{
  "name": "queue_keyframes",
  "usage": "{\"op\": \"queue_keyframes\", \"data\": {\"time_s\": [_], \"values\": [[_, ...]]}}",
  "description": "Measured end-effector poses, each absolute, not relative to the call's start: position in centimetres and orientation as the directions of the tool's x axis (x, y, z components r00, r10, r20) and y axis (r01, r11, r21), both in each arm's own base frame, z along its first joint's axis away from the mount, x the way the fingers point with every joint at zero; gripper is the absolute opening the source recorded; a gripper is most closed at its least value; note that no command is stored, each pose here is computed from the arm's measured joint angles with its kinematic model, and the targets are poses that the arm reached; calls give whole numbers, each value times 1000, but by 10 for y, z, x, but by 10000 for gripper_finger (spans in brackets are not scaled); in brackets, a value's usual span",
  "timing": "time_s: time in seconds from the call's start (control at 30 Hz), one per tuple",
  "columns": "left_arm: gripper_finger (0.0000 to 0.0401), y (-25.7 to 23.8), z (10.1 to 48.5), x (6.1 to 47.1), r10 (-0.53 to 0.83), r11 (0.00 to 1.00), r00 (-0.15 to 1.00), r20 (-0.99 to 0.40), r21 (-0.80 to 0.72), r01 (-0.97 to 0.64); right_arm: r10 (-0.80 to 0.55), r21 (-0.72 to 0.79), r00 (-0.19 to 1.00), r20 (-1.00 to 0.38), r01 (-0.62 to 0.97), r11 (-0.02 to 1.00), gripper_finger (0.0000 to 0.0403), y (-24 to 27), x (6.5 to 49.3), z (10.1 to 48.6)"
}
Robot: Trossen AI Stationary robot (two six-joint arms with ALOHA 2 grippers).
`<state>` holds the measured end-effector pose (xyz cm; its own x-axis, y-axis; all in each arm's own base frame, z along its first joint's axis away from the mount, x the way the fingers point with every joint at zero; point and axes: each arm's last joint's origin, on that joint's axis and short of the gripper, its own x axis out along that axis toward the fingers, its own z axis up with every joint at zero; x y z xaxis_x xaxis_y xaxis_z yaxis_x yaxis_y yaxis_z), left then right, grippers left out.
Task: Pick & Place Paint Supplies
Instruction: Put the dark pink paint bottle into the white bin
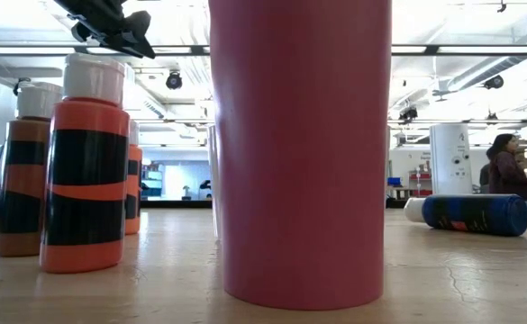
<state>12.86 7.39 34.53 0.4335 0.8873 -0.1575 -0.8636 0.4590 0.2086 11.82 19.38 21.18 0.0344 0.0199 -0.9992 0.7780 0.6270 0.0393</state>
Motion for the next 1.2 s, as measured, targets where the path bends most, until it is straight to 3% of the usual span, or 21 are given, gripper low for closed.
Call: {"op": "queue_keyframes", "data": {"time_s": [0.5,0.9,1.2], "values": [[191,74,345,129,887,459,433,-158,209,-864,86,130,98,-991,779,614,111,197,123,232],[191,74,345,129,887,459,433,-157,209,-864,3,251,338,-941,692,677,111,186,156,269],[191,74,345,129,887,459,434,-158,209,-864,-9,294,444,-896,609,736,111,166,188,306]]}}
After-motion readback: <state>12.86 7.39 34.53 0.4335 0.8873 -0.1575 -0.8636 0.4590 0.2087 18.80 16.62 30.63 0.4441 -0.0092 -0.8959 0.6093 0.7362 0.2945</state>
